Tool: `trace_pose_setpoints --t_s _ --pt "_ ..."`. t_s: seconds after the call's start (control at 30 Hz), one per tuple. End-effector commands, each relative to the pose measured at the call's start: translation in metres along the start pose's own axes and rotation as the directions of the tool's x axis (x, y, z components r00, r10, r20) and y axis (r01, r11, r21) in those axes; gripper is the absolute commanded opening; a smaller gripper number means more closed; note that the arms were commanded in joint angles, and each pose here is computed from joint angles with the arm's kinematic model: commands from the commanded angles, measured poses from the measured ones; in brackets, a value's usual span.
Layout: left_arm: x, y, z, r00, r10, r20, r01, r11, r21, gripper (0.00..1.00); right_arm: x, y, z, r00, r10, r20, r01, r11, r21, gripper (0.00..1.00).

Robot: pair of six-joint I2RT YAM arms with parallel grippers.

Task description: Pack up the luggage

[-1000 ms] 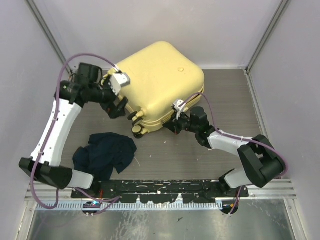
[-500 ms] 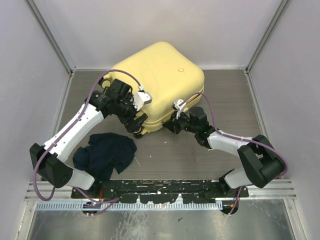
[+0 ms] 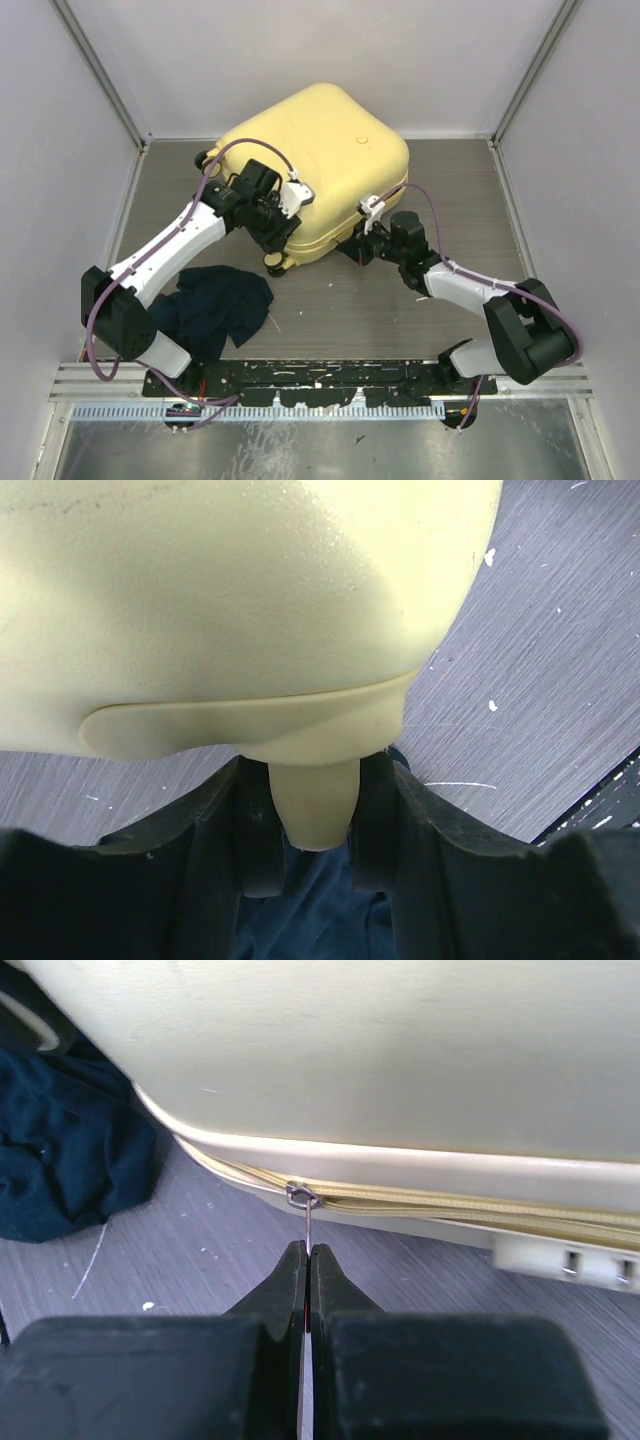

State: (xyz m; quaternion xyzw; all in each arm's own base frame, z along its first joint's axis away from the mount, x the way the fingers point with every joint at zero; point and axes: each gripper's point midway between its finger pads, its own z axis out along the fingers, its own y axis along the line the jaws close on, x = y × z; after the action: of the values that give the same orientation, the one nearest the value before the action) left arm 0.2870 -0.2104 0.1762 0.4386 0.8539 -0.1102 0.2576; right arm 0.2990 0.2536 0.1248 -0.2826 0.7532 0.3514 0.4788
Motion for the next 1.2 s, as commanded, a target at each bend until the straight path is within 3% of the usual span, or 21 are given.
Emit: trace_pose_setpoints --t_s 0.0,0.07,0.13,0.33,0.87,1.17 --pt "-0.002 0.01 -0.007 0.996 0.07 0.047 -0.069 0.997 -0.023 0.26 -0.03 -0.035 -0.021 0.995 -0.07 0.066 0.061 0.989 0.137 0.01" --pt "0.002 0.014 -0.01 0.992 0.111 0.054 -0.109 0.993 -0.037 0.09 -0.031 -0.051 -0.031 0.995 -0.079 0.063 0.066 0.98 0.187 0.01" --pt "0.009 0.014 -0.01 0.987 0.153 0.04 -0.152 0.988 -0.037 0.0 -0.031 -0.067 -0.041 0.994 -0.09 0.062 0.074 0.971 0.229 0.01" --pt "0.015 0.031 -0.017 0.976 0.214 0.047 -0.212 0.977 -0.034 0.0 -0.02 -0.102 -0.075 0.996 -0.086 0.033 0.072 0.948 0.311 0.01" --pt "0.04 0.077 -0.029 0.955 0.296 0.03 -0.295 0.955 -0.016 0.0 -0.002 -0.102 -0.131 0.994 -0.1 0.031 0.08 0.914 0.397 0.01" --pt "0.059 0.122 -0.038 0.914 0.405 -0.01 -0.405 0.913 -0.05 0.0 -0.01 -0.121 -0.165 0.993 -0.113 0.015 0.097 0.905 0.415 0.01"
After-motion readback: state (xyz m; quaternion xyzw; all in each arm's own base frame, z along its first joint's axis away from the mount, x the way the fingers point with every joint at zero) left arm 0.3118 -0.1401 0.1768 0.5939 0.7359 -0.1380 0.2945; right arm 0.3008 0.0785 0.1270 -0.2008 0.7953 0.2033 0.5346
